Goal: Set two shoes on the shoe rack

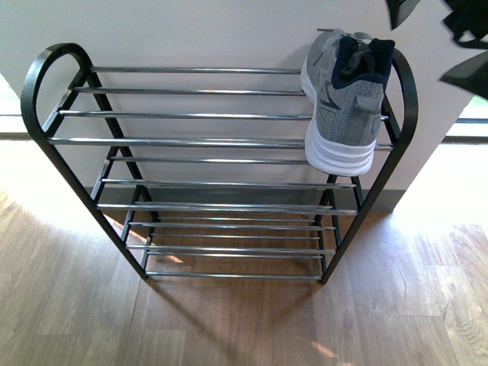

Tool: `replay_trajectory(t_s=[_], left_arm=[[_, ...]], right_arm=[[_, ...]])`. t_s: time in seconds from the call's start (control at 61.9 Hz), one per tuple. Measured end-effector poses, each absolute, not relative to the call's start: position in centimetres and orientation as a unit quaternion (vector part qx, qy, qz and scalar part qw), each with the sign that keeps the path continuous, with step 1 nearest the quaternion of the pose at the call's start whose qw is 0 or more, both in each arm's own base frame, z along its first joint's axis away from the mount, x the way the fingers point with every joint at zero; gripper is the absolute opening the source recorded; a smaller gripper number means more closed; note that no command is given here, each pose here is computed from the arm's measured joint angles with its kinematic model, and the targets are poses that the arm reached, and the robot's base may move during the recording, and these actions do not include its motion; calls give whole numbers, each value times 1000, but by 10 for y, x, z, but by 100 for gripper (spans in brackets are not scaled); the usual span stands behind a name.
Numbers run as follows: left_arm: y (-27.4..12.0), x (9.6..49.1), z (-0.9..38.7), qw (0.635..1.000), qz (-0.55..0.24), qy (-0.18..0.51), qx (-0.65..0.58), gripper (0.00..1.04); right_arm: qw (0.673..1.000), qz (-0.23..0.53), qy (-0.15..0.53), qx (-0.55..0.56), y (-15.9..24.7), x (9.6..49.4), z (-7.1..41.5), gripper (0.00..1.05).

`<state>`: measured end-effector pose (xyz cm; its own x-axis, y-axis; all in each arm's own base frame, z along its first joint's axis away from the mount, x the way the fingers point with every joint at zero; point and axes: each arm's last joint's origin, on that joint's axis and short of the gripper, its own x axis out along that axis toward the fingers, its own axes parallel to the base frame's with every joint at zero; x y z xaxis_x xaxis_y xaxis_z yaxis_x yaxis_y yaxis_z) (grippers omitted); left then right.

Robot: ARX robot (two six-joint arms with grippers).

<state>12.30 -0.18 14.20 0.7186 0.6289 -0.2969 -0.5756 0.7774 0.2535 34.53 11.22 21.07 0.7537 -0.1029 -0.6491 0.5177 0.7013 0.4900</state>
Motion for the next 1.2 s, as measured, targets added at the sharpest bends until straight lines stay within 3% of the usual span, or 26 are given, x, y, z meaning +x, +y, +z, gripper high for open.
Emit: replay_trajectory(t_s=[0.129,0.226,0.372,0.549,0.711,1.196], left_arm=[[-2,123,142,924,326,186,72,2],[-2,123,142,924,326,186,72,2],[-2,123,142,925,325,186,71,2],[-2,123,142,925,325,186,71,2],[-2,123,142,924,326,186,72,2],[-2,123,142,924,326,186,72,2]], right_arm=[[948,-115,177,237,94,317,249,97],[983,-67,114,128,88,302,270,94],[999,8,11,51,74,283,255,73],[1000,0,0,12,41,237,220,32],[1000,5,6,4,28,211,203,2],[1000,6,6,2,3,163,180,1]])
